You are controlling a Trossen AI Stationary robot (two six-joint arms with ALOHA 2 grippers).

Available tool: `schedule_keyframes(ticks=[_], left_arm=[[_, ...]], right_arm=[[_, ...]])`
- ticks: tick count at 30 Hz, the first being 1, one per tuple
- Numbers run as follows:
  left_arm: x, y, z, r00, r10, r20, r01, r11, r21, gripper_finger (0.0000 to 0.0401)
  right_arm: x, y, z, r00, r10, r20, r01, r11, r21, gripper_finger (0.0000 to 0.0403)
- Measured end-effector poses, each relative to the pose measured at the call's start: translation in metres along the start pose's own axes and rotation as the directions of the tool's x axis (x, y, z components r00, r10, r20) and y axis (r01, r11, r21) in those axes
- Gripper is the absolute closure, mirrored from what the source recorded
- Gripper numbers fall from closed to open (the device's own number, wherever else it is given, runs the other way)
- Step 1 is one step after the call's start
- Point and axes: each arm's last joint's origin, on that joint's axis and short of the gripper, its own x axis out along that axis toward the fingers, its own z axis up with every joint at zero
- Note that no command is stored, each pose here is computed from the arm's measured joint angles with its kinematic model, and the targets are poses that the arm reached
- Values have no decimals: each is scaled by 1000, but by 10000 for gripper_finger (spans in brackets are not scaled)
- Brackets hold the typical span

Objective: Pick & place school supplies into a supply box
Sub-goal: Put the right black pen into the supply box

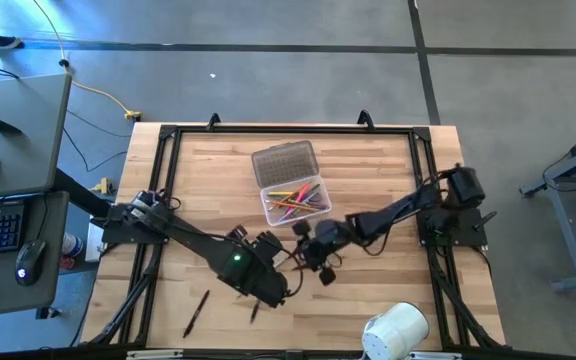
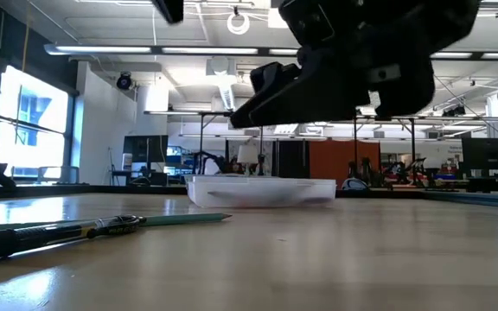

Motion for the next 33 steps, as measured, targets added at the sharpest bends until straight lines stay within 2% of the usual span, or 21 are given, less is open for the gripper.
schedule_keyframes(ticks=[2,5,7,11,14,21,27,33], left_arm=[[-17,6,1,998,26,57,-29,999,38,341],[-43,14,5,982,-50,180,29,993,119,341],[-61,23,6,969,-70,235,42,991,124,341],[-79,36,2,942,-67,330,33,993,110,341],[-89,42,-1,930,-86,357,50,993,108,341],[-87,39,-5,942,-105,319,71,991,115,341],[-79,37,-9,944,-70,324,33,993,117,341],[-78,37,-9,947,-72,312,37,992,118,341]], right_arm=[[13,6,-6,1000,11,29,-11,1000,-24,272],[35,7,-11,999,19,44,-18,999,-28,272],[51,3,-10,998,30,46,-29,999,-17,272],[82,-8,-21,997,51,-62,-51,999,11,272],[97,-17,-27,992,65,-106,-63,998,27,272],[105,-29,-39,990,73,-120,-69,997,43,272],[105,-29,-39,993,89,-82,-80,991,107,272],[108,-22,-29,995,98,15,-99,995,17,272]])
